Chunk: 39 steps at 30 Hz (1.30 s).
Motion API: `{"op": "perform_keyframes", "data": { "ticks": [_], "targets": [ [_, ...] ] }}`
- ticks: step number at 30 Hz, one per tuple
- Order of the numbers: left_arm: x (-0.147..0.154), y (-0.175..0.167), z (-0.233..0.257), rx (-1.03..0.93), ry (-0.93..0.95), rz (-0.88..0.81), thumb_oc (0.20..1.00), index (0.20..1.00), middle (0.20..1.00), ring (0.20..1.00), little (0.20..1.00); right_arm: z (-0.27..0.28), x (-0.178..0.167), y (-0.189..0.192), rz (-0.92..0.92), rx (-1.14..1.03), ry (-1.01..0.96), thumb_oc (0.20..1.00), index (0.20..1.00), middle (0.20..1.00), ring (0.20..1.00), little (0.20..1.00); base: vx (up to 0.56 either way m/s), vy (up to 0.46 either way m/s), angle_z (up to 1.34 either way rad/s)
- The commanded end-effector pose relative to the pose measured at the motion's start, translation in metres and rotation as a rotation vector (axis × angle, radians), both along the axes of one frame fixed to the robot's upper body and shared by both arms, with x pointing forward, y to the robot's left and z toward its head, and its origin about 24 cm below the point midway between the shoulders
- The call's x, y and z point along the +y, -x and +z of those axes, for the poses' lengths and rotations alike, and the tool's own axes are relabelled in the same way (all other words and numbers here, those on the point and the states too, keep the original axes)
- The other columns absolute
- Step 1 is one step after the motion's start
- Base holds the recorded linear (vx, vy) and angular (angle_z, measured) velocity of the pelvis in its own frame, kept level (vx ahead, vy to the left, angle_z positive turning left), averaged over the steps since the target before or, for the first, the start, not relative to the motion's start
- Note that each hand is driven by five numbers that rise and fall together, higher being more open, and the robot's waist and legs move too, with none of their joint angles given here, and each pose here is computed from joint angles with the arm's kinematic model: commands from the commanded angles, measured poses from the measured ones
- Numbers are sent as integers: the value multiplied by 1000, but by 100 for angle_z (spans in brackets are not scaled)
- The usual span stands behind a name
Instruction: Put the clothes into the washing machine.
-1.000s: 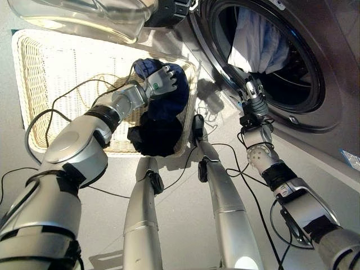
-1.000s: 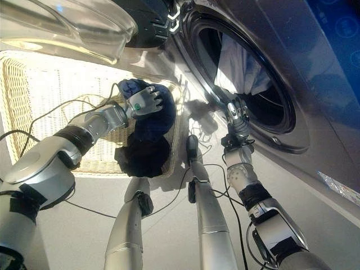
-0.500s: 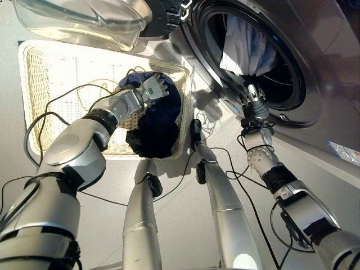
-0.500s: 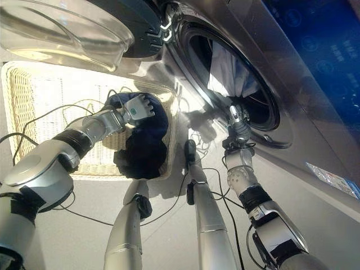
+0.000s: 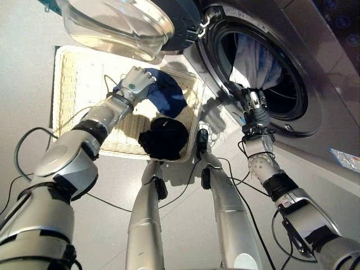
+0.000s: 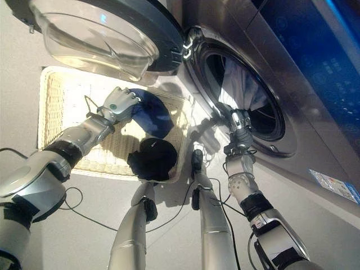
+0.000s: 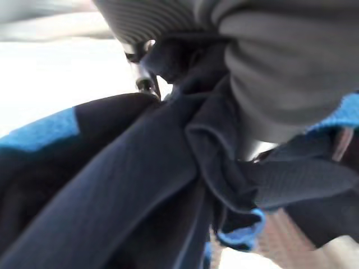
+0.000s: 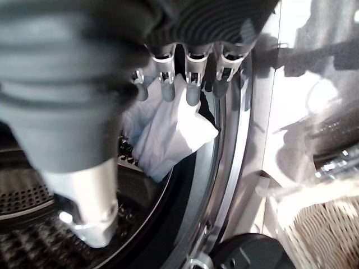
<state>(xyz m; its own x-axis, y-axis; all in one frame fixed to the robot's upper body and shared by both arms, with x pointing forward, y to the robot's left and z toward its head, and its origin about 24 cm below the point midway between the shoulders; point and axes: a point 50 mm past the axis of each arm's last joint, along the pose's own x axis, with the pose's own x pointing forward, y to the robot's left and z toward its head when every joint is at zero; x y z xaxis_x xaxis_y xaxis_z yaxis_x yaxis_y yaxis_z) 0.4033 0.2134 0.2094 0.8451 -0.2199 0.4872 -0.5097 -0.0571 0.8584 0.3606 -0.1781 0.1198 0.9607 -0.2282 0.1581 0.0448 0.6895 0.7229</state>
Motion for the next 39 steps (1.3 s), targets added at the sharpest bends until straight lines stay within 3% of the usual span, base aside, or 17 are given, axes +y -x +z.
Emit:
{"op": "perform_keyframes", "data": {
  "ticks": [1, 10, 17, 25, 39],
  "targets": [
    [1, 6, 21, -167, 285, -78, 200, 200, 200, 200, 200, 16, 4, 4, -4, -95, 17, 1000, 1000, 1000, 1000, 1000, -11, 0, 4],
    [-25, 17, 8, -265, 520, -248, 200, 200, 200, 200, 200, 26, 28, 11, -8, -149, 238, 1000, 1000, 1000, 1000, 1000, -7, -17, 11],
    [-45, 28, -1, -324, 555, -363, 200, 200, 200, 200, 200, 49, 53, 20, 49, -314, 481, 1000, 1000, 1000, 1000, 1000, -1, -14, 8],
    [-59, 38, 2, -354, 570, -496, 200, 200, 200, 200, 200, 64, 74, 21, 237, -451, 588, 1000, 1000, 1000, 1000, 1000, 9, -27, 7],
    [-79, 51, 15, -366, 522, -671, 200, 200, 200, 200, 200, 81, 75, 5, 313, -447, 733, 1000, 1000, 1000, 1000, 1000, 15, -35, 10]
  ]
}}
